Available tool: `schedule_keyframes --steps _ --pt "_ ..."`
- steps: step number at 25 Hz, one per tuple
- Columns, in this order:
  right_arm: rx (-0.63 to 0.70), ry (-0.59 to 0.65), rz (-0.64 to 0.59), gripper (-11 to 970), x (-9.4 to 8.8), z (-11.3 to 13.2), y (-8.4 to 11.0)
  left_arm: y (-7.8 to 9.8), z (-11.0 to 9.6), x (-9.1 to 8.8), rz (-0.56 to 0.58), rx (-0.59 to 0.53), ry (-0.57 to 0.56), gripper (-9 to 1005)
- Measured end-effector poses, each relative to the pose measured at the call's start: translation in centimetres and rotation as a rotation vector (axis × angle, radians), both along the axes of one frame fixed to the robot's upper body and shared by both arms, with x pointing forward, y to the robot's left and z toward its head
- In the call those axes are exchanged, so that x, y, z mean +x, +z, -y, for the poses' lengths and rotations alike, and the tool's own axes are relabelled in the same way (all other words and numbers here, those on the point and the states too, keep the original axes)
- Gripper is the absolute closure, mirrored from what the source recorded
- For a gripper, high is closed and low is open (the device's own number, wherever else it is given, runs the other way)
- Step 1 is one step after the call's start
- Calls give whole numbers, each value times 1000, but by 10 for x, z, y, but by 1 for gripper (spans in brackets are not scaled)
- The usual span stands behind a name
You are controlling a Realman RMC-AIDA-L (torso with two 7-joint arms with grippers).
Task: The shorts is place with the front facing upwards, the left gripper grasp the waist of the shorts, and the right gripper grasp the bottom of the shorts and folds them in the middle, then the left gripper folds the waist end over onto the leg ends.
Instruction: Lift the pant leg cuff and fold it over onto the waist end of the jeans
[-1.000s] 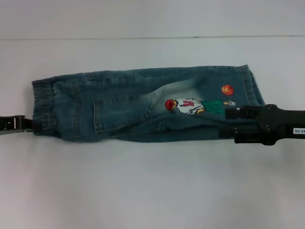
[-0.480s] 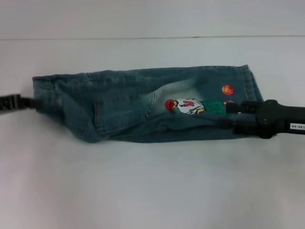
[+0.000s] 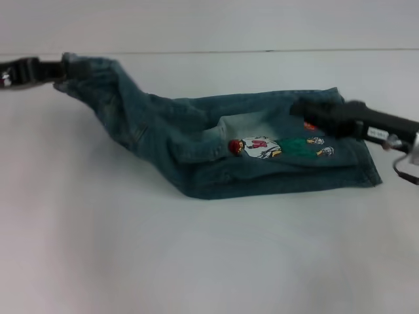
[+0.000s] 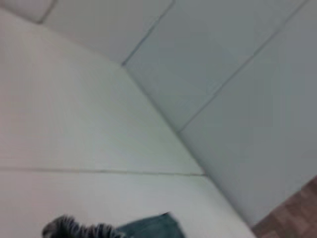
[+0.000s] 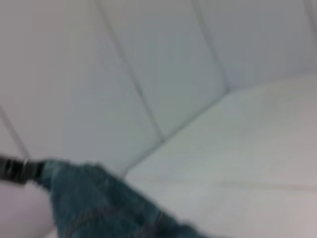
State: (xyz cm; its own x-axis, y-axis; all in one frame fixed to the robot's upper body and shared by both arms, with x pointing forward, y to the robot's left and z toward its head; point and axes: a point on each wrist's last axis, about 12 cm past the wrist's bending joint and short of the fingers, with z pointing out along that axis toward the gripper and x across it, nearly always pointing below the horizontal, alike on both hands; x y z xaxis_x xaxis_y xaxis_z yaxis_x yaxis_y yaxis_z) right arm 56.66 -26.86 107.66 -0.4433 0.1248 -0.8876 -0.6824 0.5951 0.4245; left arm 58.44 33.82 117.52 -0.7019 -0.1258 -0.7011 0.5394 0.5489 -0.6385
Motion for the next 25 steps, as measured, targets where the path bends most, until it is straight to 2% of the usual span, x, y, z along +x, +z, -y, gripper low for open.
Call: schedule_keyframes --steps 3,5,10,17,25 --pt "42 -89 14 617 9 -14 -9 10 13 9 27 -13 -36 966" --pt "32 -141 4 856 14 -25 -19 16 20 15 43 -16 -55 966" --pt "-66 -204 -37 902 21 -60 -43 30 39 27 78 -26 -114 966" --pt "-157 -40 -22 956 7 -111 -53 42 58 28 110 -86 -199 965" --pt "-164 154 -26 954 -3 -158 -45 42 67 25 110 -103 -237 966"
